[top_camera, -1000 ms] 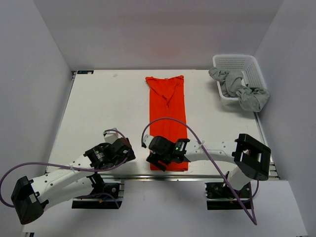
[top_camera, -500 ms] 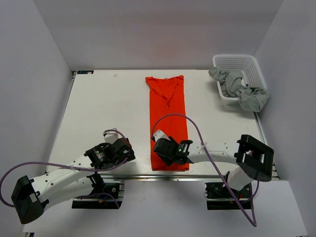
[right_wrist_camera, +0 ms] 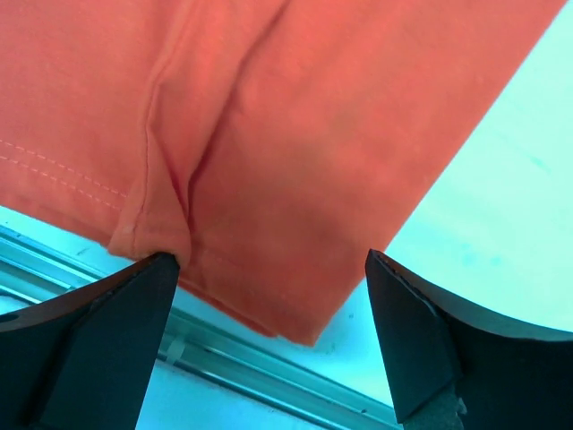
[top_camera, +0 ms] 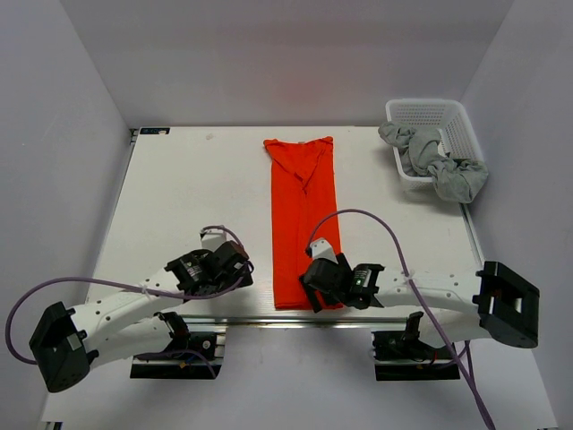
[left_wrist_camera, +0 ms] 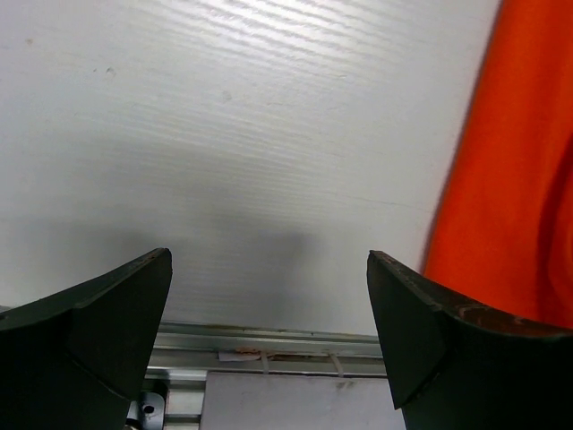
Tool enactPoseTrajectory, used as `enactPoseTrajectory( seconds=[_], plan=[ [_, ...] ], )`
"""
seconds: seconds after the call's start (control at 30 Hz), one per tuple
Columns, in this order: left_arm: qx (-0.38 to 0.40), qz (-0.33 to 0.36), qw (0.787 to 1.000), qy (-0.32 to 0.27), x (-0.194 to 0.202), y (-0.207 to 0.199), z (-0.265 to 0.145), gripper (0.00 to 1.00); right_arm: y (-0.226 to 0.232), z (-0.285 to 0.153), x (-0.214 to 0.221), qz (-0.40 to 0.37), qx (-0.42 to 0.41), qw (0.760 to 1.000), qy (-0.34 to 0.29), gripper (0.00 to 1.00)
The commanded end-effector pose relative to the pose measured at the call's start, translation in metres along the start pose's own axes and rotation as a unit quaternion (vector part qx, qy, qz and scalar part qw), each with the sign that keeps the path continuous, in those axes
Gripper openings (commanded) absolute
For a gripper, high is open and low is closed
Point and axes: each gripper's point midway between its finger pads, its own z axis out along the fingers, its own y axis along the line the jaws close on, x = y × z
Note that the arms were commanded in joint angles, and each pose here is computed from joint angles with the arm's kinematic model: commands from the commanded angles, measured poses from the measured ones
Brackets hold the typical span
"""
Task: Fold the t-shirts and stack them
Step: Grab the bottom of the folded rectangular tshirt with both arms
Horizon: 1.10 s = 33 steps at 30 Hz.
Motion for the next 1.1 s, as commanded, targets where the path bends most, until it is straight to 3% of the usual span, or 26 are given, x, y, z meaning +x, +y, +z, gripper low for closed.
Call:
enactPoseTrajectory(
  seconds=[0.0, 0.27, 0.43, 0.57, 0.8, 0.93, 1.07],
  plan=[
    [0.031, 0.022, 0.999, -0.011, -0.013, -0.020, -0.004, 1.00, -0.004, -0.007, 0.001, 0.047, 0.002, 0.999, -0.007, 0.90],
    [0.082, 0.114, 0.989, 0.043, 0.001, -0.057, 0.010, 1.00, -0.010, -0.029, -0.028, 0.083, 0.003, 0.994, -0.066, 0.90],
    [0.079, 0.127, 0.987, 0.066, 0.006, -0.065, 0.017, 1.00, 0.026, -0.037, -0.070, 0.024, -0.080, 0.989, -0.125, 0.90],
    [0.085, 0.120, 0.987, 0.062, 0.007, -0.061, 0.013, 1.00, 0.048, -0.027, -0.084, -0.006, -0.102, 0.987, -0.123, 0.90],
    [0.090, 0.092, 0.991, 0.034, 0.002, -0.049, 0.005, 1.00, 0.029, 0.015, -0.068, 0.005, -0.004, 0.997, -0.075, 0.90],
    [0.070, 0.088, 0.993, 0.025, 0.000, -0.040, 0.005, 1.00, 0.007, 0.022, -0.041, 0.034, 0.045, 0.998, -0.035, 0.90],
    [0.074, 0.087, 0.993, 0.022, -0.002, -0.041, 0.003, 1.00, -0.016, 0.011, -0.029, 0.093, 0.082, 0.992, -0.037, 0.90]
  ],
)
